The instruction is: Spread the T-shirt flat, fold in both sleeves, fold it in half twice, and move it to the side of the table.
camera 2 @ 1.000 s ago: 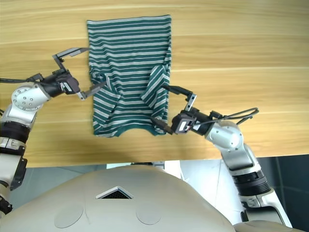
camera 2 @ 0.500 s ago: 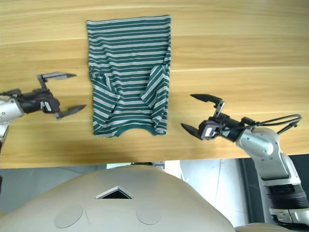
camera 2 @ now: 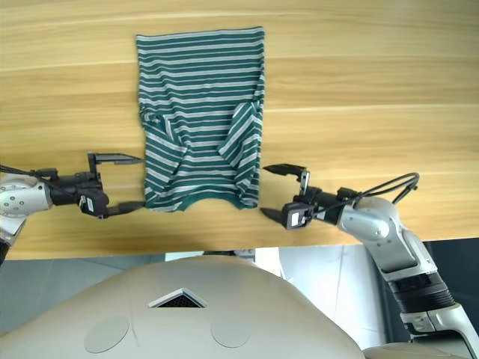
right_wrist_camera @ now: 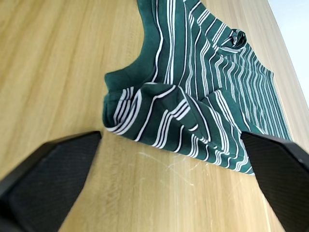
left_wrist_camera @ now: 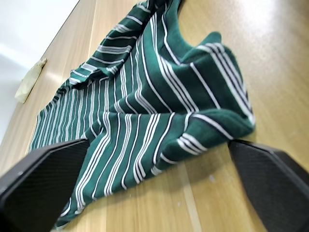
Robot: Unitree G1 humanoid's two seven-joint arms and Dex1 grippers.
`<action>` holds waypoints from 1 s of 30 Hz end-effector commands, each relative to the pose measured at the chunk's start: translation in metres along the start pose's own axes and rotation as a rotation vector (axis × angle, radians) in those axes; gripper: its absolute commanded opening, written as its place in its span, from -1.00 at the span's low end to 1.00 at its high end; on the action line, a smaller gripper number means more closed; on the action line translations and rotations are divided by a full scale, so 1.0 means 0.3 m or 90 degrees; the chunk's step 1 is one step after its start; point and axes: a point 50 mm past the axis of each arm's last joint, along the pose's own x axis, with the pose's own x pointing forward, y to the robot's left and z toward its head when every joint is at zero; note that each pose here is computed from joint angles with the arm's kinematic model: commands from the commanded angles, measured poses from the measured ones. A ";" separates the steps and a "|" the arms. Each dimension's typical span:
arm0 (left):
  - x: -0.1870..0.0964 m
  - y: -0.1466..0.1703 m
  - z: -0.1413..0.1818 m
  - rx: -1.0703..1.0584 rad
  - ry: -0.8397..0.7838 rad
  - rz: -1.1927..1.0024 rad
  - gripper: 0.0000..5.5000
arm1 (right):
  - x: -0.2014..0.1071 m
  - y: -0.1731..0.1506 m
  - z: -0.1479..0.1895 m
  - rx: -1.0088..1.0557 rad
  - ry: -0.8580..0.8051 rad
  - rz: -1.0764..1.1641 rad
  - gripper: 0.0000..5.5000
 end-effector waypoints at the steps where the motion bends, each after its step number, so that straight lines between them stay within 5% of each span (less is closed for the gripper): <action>1: 0.034 -0.067 -0.020 -0.029 0.021 -0.091 0.96 | 0.036 0.048 -0.028 0.010 0.028 0.052 0.95; 10: 0.041 -0.078 -0.032 -0.017 0.022 -0.124 0.96 | 0.065 0.055 -0.054 0.012 0.034 0.061 0.30; 27: 0.064 -0.099 -0.006 0.001 -0.032 -0.180 -0.20 | 0.062 0.065 -0.046 0.010 0.028 0.064 -0.96; 30: 0.065 -0.101 -0.004 0.000 -0.035 -0.183 -0.40 | 0.060 0.066 -0.043 0.010 0.027 0.065 -1.00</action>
